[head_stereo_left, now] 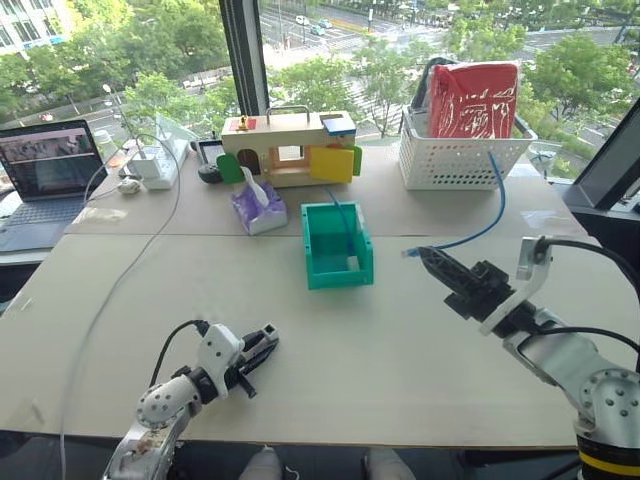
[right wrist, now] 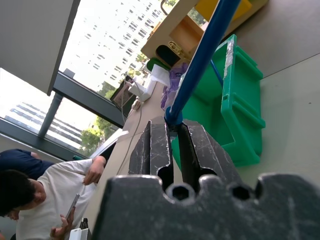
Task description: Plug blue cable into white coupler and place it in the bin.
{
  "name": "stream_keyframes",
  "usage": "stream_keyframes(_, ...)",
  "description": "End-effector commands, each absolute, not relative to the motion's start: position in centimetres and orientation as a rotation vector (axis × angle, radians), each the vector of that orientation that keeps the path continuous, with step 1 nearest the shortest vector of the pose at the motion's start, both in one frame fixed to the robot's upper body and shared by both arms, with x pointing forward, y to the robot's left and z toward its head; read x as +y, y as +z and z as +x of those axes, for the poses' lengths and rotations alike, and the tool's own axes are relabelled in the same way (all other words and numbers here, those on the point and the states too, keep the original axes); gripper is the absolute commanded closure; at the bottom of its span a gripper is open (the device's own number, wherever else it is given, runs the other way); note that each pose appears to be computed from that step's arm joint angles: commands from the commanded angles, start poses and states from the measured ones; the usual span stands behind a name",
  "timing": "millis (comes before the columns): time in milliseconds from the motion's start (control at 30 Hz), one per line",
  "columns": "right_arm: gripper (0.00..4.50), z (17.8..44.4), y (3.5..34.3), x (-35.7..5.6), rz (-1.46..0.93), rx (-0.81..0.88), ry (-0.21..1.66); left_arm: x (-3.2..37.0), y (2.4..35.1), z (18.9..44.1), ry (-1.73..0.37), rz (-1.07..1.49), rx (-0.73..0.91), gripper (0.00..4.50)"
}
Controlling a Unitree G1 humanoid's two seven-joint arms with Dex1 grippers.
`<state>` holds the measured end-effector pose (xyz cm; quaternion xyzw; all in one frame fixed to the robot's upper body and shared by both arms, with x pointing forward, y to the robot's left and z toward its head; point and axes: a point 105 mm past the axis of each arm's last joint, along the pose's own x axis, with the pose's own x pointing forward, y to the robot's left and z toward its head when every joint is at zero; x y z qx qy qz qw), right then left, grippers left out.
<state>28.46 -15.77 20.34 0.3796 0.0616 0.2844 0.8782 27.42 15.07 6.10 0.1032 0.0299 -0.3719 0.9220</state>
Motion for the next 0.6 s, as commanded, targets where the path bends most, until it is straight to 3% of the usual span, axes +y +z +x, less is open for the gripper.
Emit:
stream_keyframes(33, 4.5, 28.0, 22.1, -16.2, 0.774, 0.043, 0.598, 16.0, 5.6, 28.7, -0.857, 0.252, 0.075, 3.81)
stream_keyframes(267, 4.5, 27.3, 22.6, -16.7, 0.752, 0.012, 0.56, 12.9, 9.0, 31.5, -1.347, 0.664, -0.046, 3.81)
stream_keyframes(400, 4.5, 26.7, 22.5, -17.1, 0.731, 0.002, 0.522, 11.1, 11.2, 33.8, -1.469, 0.668, -0.063, 3.81)
stream_keyframes(600, 4.5, 26.1, 22.5, -17.5, 0.707, -0.008, 0.481, 6.8, 13.3, 33.9, -1.643, 0.542, -0.061, 3.81)
